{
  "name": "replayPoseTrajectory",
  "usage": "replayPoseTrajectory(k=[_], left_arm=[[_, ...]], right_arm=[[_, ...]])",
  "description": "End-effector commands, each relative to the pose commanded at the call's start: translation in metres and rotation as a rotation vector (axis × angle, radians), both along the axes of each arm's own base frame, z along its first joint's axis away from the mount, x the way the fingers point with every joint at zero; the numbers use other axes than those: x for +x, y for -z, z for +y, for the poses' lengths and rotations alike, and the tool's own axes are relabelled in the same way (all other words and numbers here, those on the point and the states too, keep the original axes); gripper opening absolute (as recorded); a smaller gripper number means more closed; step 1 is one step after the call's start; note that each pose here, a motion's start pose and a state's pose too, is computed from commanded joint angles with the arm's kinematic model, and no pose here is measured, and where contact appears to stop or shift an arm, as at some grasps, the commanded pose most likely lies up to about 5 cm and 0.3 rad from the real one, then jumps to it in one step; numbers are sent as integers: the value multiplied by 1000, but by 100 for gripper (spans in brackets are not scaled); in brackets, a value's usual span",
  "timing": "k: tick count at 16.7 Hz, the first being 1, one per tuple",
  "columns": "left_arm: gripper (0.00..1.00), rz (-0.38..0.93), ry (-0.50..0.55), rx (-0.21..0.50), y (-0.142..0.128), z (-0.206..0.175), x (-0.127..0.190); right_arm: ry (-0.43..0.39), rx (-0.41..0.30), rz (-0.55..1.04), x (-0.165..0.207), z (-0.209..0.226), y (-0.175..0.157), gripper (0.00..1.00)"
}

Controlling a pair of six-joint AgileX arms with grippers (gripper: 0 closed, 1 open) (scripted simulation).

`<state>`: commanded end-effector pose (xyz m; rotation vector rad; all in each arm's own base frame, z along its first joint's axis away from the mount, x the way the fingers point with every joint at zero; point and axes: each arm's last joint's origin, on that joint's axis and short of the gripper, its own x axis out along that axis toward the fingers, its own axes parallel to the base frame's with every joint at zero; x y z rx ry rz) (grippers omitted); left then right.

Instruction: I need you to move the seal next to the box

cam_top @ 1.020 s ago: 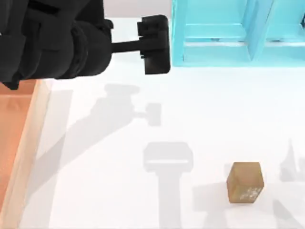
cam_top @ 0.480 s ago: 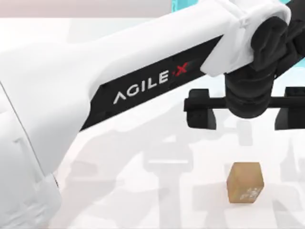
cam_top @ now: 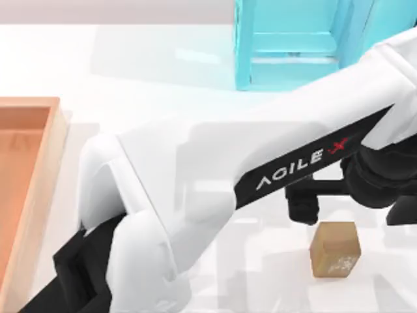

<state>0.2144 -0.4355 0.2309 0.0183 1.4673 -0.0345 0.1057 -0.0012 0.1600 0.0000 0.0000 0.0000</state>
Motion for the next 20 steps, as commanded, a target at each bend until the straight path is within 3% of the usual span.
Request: replayPoseTrajectory(k=[11, 20], left_arm=[[100, 2, -15, 8, 8, -2, 2], [100, 5, -14, 13, 98, -2, 8]], right_arm=[[0, 0, 0, 0, 0, 0, 100], [0, 0, 0, 0, 0, 0, 100]])
